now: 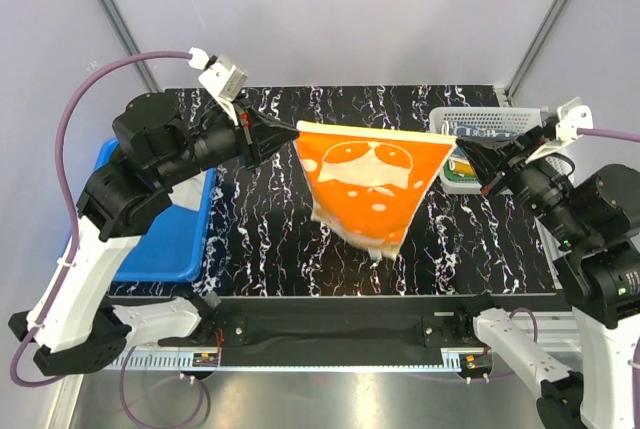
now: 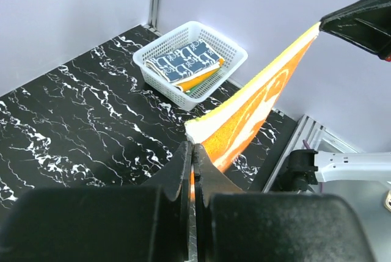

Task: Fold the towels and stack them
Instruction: Flatten out the crumpled towel, then fold the towel

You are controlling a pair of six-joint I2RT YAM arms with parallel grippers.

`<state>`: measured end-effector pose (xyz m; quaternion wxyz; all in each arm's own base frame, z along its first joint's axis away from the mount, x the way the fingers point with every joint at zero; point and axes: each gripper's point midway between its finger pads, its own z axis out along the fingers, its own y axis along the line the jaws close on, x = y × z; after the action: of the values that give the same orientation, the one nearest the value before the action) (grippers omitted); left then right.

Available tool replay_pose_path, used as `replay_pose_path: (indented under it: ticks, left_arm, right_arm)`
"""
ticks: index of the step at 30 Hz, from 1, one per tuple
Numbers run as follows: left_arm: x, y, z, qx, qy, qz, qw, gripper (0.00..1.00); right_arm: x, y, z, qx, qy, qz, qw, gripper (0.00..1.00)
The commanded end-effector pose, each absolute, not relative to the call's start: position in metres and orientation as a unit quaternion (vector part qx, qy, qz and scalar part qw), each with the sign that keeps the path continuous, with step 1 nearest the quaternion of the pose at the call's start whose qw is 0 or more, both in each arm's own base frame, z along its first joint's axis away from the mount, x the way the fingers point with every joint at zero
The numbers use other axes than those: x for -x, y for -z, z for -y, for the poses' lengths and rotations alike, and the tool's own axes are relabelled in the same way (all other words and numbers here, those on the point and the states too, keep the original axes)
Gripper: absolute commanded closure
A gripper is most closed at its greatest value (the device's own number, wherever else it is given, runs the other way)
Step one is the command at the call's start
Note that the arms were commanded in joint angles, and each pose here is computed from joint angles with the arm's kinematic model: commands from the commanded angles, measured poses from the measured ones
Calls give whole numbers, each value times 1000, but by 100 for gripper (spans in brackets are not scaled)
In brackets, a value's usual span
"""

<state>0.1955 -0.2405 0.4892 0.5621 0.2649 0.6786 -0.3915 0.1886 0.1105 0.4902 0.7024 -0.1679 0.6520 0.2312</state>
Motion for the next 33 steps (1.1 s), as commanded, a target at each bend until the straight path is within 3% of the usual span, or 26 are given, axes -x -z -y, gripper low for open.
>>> replay_pose_path:
  ticks: [1,8,18,19,23,28,33]
  left_arm:
    - [-208,-504,228,-228,367,-679,594,100]
    - [-278,-455,235,-184,285,-744,575,100]
    - [-457,-386,208,-138,259,-781,551,100]
    - [-479,-358,212,-140,263,-794,530,100]
    - [-535,-314,204,-132,288,-800,509,100]
    - [-577,-257,188,-122,303,-811,486,100]
    - [-574,-220,186,-135,302,-820,467,100]
  right_arm:
    - [-211,-503,-98,135,-194,-656,717,100]
    - [-305,-464,-94,117,-107,-705,691,100]
    - [-474,-379,-130,173,-67,-739,648,100]
    - [-498,-349,-140,184,-77,-753,627,100]
    - [-557,-326,-154,206,-89,-743,630,100]
    - [-581,-275,-174,240,-121,-757,596,100]
    - [-564,-229,-175,246,-138,-775,566,100]
